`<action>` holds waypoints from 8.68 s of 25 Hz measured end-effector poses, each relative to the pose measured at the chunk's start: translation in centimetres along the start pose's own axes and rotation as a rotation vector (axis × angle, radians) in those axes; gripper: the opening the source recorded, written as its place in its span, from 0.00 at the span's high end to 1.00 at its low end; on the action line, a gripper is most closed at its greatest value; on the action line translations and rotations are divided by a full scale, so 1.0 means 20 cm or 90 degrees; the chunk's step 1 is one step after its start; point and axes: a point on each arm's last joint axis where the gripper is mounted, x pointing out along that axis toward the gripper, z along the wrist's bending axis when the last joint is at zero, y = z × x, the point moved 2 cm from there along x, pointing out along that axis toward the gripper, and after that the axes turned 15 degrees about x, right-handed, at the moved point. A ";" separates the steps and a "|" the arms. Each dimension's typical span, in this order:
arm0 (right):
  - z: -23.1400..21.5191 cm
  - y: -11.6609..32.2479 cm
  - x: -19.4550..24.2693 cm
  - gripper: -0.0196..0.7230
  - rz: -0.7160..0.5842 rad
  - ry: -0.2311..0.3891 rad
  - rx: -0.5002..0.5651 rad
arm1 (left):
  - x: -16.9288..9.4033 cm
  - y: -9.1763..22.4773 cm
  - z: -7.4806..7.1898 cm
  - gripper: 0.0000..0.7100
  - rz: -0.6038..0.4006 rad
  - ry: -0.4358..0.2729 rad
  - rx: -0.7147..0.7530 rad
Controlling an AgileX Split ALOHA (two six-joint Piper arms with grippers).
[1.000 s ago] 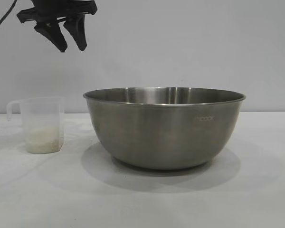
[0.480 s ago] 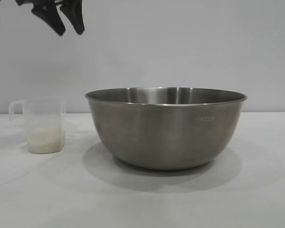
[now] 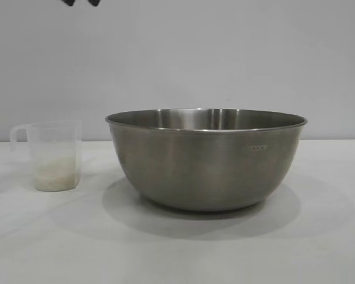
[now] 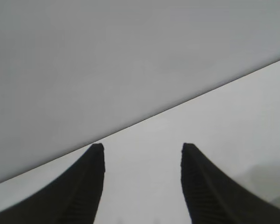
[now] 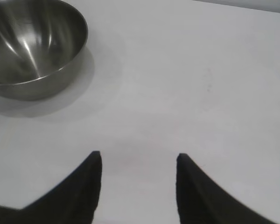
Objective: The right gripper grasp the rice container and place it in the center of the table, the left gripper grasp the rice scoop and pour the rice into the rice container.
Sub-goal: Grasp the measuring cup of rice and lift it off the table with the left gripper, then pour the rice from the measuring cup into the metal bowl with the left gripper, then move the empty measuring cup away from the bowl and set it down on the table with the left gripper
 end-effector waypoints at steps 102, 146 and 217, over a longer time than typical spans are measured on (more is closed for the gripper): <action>0.00 0.00 0.00 0.48 0.000 0.000 0.002 | 0.41 0.19 -0.27 1.00 -0.246 0.045 0.360; 0.00 0.00 0.00 0.48 0.000 0.000 0.004 | 0.20 -0.02 -0.58 1.00 -0.613 0.036 1.071; -0.01 0.00 0.00 0.48 -0.001 0.010 0.029 | 0.20 0.61 -0.30 1.00 0.046 -0.060 -0.005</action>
